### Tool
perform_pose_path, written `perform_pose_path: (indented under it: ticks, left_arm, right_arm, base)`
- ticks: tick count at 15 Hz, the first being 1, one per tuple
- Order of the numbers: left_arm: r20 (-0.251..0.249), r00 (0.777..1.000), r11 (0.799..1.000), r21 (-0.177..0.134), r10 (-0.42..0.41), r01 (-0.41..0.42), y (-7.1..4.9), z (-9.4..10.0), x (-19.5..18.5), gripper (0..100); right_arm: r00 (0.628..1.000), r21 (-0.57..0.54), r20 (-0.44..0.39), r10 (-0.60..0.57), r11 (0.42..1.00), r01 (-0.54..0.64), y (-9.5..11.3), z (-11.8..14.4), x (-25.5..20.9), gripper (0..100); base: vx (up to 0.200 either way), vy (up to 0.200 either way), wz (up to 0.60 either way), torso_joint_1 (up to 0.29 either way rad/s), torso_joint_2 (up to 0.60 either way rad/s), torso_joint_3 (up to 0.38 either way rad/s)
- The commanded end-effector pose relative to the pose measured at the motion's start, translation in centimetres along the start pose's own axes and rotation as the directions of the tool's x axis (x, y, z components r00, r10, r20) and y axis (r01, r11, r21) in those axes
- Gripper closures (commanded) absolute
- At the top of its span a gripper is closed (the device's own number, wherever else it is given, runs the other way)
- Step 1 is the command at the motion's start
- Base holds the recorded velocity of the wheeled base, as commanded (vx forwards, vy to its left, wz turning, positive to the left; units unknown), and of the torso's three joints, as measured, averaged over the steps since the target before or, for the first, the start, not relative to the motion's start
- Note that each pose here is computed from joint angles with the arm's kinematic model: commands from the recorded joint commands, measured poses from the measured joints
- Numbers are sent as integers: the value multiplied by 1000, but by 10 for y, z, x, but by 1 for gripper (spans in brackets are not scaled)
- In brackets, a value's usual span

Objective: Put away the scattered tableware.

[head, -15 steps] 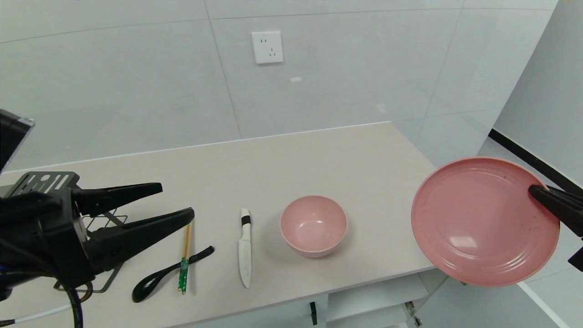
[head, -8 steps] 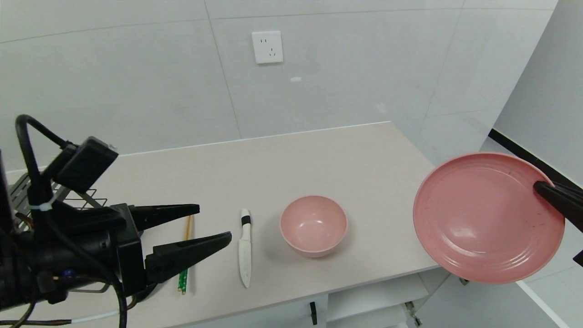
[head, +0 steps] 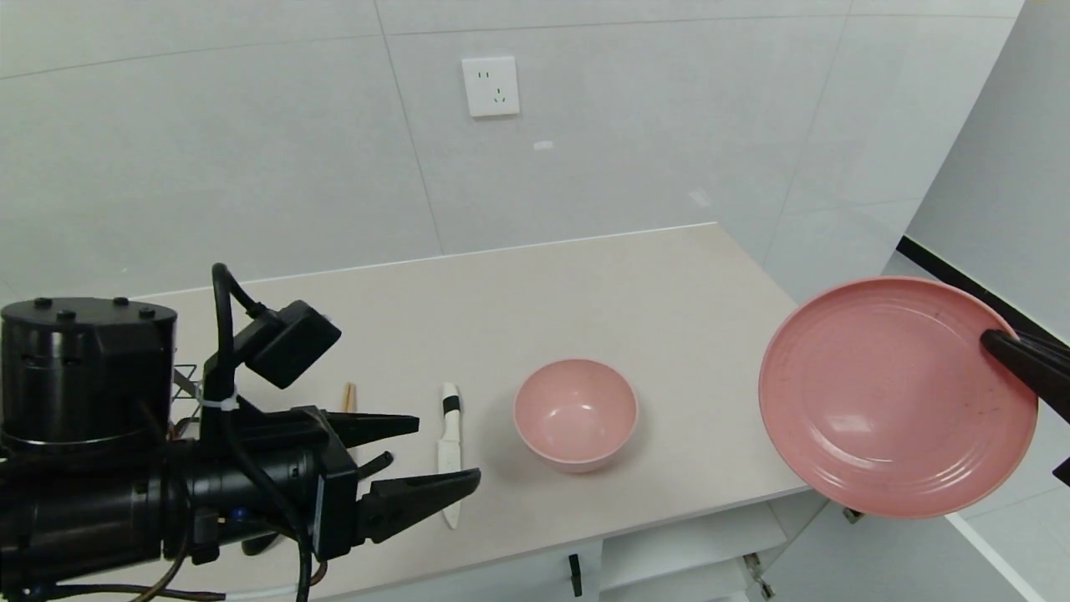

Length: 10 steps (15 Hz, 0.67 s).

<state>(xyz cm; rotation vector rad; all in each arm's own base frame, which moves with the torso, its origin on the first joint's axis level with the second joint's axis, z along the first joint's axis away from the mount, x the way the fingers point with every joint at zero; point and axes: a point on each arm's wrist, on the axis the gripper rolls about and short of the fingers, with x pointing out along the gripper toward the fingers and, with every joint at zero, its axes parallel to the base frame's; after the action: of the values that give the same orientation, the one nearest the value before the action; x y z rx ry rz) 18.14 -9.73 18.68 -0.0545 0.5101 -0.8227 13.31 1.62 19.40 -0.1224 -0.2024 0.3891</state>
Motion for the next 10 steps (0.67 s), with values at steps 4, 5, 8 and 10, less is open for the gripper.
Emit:
perform_pose_path:
  ticks: [4,5,8,10]
  left_arm:
    - [-45,996,996,-33,83,-84,4,5,27,0]
    - [-45,995,995,-50,85,-87,4,10,36,0]
    - [-70,988,984,-108,137,-144,2,13,59,0]
    - [-97,983,980,-108,156,-166,1,14,79,0]
  right_arm:
    - [1000,4,-12,2,1000,-2,0,-2,1,100]
    - [1000,4,-12,2,1000,-2,0,-2,1,100]
    - [1000,4,-12,2,1000,-2,0,-2,1,100]
    - [1000,6,-19,4,1000,-4,0,-4,1,100]
  base:
    - [0,0,0,0,0,0]
    - [0,0,0,0,0,0]
    - [0,0,0,0,0,0]
    - [0,0,0,0,0,0]
